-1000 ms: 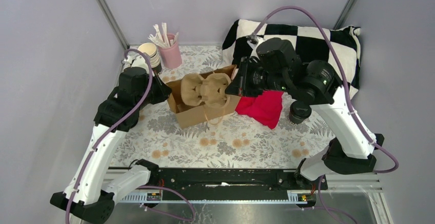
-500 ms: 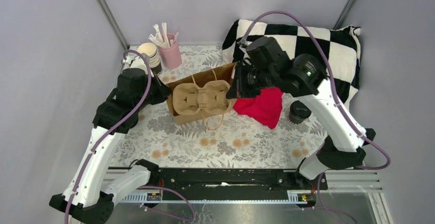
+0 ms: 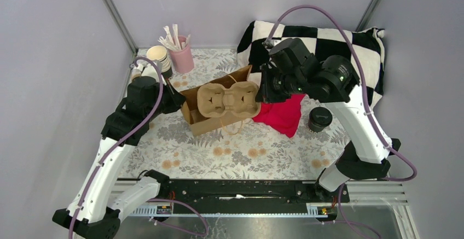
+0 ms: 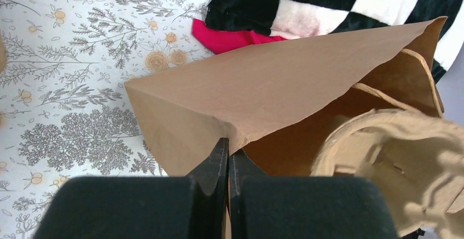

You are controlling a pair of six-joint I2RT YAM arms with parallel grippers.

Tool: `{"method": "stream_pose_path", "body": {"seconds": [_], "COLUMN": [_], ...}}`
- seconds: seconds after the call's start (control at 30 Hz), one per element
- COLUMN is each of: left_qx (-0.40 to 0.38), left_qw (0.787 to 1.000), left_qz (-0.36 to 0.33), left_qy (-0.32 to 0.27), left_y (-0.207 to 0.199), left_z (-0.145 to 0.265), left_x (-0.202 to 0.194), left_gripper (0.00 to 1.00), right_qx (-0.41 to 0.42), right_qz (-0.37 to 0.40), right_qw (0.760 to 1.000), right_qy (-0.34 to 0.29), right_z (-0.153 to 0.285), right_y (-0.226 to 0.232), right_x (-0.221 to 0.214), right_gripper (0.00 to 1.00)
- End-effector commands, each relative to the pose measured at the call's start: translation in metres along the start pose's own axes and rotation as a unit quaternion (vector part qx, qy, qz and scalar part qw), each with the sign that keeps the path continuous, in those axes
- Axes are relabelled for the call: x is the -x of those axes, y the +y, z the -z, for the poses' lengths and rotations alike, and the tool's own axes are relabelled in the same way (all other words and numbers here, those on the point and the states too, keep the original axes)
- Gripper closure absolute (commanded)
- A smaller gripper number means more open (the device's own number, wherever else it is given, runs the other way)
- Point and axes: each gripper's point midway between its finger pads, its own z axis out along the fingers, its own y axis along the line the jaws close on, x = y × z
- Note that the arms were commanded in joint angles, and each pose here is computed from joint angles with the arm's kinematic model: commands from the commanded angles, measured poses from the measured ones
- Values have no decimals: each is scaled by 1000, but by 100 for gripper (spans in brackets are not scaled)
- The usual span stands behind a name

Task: Pack the takeout coffee

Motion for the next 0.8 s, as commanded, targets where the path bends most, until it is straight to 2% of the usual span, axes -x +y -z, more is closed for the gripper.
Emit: {"method": "stream_pose_path", "body": {"seconds": [0.0,0.2,0.37,0.6,0.77], "left_qx": [-25,-41,-47,-59,-61], "left_qw": [999,999,998,998,998], "left_qz": [1,5,4,11,13], "left_qy": [-25,-18,-29,-36,-30], "left_y": [-8,-13,-19,-31,-33], "left_z": [4,4,9,11,7], "left_x": [7,2,11,26,24], "left_gripper": [100,100,100,100,100], "right_qx": [-28,37,50,91,62], "right_qz": [20,123,234,305,333], "right_qw": [998,986,967,946,935], "right_qy": [-59,-102,-90,-66,-101], "right_z": [18,9,-3,-5,-2], "right_y": [-14,11,15,21,13], "right_x": [22,45,46,26,34], "right_gripper": [100,100,100,100,100]}}
